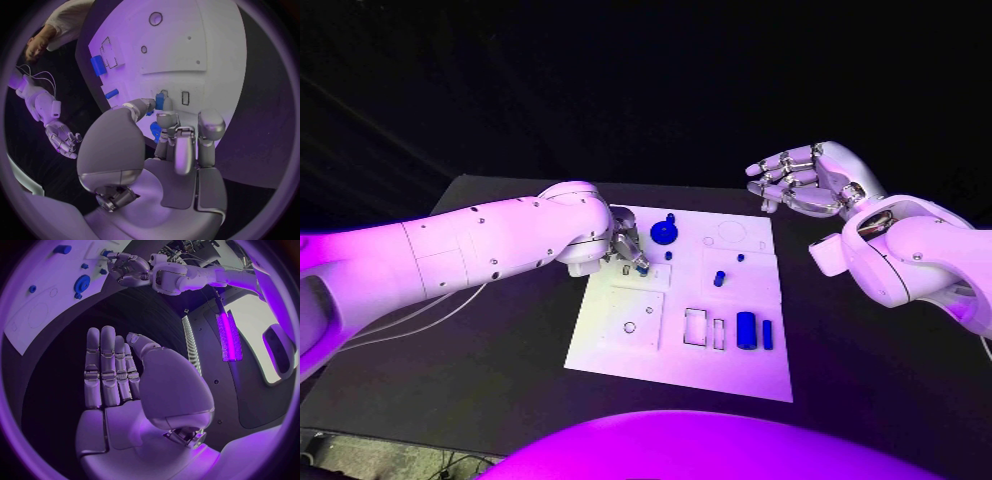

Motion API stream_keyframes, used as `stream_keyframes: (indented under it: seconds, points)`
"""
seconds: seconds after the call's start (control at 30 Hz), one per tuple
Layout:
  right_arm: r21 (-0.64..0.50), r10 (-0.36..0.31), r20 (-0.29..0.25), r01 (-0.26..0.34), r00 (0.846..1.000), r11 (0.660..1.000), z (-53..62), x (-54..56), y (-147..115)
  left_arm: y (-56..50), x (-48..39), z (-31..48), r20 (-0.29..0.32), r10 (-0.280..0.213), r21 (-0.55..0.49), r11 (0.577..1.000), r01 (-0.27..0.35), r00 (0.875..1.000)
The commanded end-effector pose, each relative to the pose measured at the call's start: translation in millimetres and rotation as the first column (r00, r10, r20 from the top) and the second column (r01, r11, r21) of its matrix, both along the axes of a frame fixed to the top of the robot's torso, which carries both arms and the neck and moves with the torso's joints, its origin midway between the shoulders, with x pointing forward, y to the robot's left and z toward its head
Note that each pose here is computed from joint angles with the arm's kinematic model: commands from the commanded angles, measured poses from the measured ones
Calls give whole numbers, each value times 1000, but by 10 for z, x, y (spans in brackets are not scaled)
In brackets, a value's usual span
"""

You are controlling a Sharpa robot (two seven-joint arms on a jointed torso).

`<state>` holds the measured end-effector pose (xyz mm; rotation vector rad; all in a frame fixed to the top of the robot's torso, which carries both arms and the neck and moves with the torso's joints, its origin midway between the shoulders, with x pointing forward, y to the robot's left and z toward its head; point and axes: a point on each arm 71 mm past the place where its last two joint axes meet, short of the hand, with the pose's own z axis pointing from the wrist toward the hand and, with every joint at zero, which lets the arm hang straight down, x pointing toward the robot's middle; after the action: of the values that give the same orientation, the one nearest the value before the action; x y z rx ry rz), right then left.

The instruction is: Assemble the parts on the task board

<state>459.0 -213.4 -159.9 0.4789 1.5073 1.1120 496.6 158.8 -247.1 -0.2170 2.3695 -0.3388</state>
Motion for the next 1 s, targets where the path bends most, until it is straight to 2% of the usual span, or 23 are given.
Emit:
stream_keyframes:
  seconds: [0.03,0.33,1.0]
  points:
    - [2,15,-4,-15,1000,1000,-4,-6,13,-18,-8,-6,-8,-10,12,1000,10,1000]
    - [4,16,-5,-16,1000,1000,-4,-7,18,-11,-1,-24,0,2,25,1000,-2,1000]
    - [4,17,-5,-17,1000,1000,-4,-5,24,-3,-20,-46,-28,-20,42,999,21,999]
